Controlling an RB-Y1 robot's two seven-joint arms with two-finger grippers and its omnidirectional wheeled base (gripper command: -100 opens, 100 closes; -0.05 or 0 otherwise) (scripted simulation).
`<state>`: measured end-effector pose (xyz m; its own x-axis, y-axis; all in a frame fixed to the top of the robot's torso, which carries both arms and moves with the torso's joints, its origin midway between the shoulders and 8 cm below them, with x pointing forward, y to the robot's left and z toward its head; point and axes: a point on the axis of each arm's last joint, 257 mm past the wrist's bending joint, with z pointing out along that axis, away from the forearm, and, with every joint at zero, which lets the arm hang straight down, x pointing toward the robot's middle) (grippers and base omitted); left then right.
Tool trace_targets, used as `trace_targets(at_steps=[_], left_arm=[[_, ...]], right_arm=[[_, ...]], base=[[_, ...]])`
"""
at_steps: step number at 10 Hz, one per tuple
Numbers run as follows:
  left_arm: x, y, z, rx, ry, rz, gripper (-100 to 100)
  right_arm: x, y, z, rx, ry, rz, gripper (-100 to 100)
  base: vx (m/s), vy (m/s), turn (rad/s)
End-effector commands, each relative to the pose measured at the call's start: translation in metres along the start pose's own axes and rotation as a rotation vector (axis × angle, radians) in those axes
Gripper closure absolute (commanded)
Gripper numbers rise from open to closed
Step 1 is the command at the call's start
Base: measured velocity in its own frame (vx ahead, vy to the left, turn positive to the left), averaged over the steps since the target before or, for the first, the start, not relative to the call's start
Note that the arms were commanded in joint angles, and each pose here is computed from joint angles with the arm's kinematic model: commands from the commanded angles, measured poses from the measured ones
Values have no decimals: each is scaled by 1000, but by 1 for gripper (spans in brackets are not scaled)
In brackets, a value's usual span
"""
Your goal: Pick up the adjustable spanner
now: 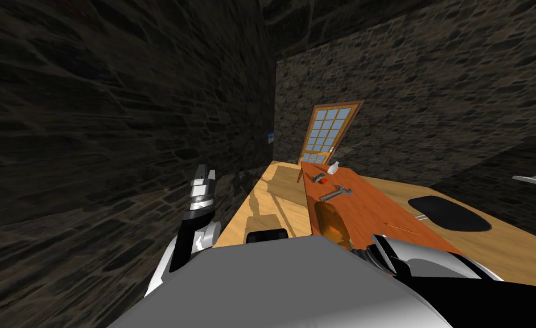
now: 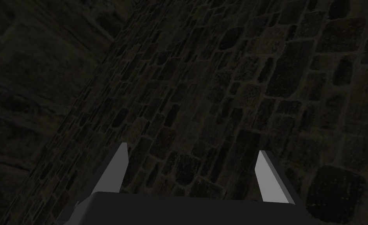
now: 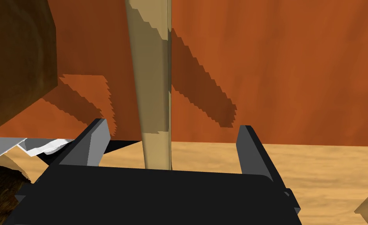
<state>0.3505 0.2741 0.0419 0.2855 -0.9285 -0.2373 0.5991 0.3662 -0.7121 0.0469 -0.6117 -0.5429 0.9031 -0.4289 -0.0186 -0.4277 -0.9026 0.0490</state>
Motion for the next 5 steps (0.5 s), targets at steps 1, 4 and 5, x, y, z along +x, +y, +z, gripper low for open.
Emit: trace_targets(at_steps=[1,4,5], left_arm=[[0,0,0,0,0,0,0],[0,0,0,0,0,0,0],[0,0,0,0,0,0,0]], right_arm=[[3,-5,2,-2,-1,-33,-100],[8,-14,6,-3,2,-84,-100],[9,-11,5,-5,5,-71,-100]], base=[[66,-2,-132],[71,-4,-168],[34,3,-41]])
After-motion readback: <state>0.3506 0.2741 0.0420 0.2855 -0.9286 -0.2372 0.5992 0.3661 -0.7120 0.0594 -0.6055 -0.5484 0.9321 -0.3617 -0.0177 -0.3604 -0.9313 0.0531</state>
